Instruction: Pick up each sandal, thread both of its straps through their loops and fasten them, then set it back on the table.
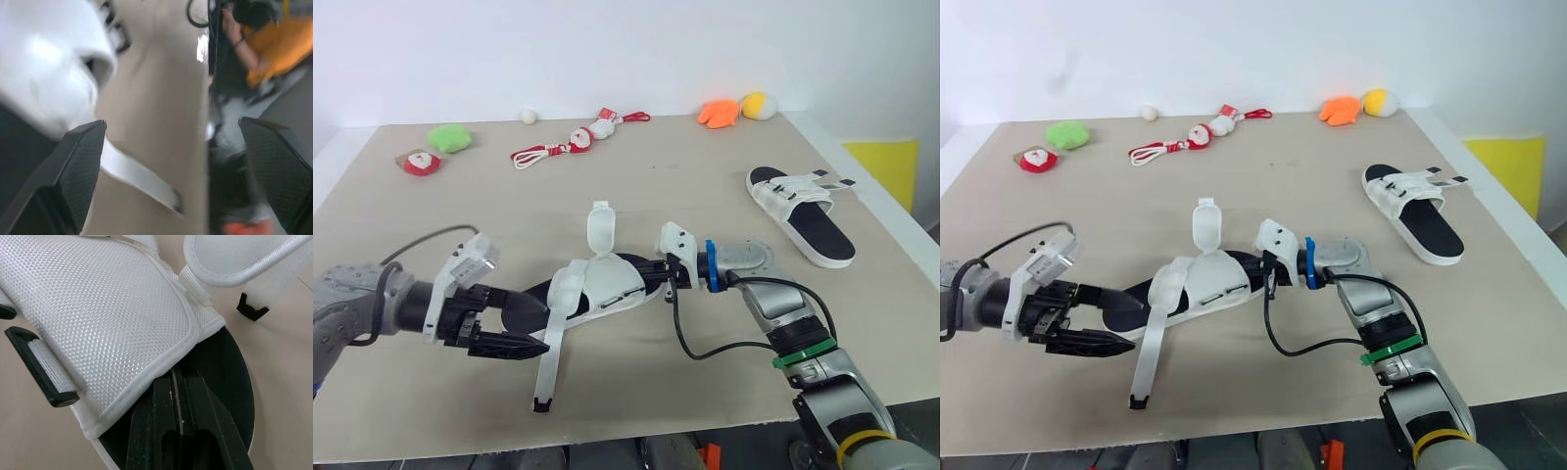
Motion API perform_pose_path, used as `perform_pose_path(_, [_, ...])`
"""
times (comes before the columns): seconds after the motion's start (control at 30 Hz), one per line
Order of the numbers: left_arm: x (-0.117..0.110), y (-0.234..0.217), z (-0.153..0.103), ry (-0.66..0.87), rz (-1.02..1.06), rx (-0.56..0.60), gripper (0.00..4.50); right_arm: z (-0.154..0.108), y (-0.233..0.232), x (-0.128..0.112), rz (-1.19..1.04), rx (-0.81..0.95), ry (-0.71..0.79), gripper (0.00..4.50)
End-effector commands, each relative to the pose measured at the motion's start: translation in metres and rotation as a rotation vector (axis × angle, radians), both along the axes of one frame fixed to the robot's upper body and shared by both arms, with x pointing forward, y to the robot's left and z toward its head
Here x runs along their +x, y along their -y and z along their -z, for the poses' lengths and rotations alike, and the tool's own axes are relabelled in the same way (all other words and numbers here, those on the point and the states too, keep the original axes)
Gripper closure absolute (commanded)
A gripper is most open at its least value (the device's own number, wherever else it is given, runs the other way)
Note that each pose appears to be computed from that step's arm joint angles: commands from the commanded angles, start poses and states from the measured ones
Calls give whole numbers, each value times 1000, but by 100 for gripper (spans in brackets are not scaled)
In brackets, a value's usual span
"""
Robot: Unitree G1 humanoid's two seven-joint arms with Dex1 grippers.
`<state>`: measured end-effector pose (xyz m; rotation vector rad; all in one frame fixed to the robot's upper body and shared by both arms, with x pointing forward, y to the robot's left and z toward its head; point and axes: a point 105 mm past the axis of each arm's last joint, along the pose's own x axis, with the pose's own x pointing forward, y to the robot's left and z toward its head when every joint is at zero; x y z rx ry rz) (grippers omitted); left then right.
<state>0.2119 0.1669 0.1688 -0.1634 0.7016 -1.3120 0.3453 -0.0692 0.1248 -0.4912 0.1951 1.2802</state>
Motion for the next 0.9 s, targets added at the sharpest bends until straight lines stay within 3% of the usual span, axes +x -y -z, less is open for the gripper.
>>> perform_pose_path(0.03, [-15,0,1,-123,-30,-27,3,9,-4,-5,-19,-16,-26,450])
perform_pose_path(0.4, [-33,5,52,-269,-119,86,3,8,-10,-6,-41,-13,-29,450])
perform_pose_path(0.73, [-18,17,81,-253,-210,85,3,5,-11,-7,-50,-13,-25,450])
perform_pose_path(0.77, [-14,19,81,-242,-223,77,53,5,-11,-7,-50,-13,-25,450])
perform_pose_path(0.8, [-10,22,81,-230,-233,67,62,5,-11,-7,-50,-12,-24,450])
perform_pose_path(0.83, [-8,25,81,-225,-231,55,122,5,-12,-7,-51,-11,-25,450])
perform_pose_path(0.9, [-7,28,80,-220,-222,43,194,5,-12,-8,-52,-8,-25,450])
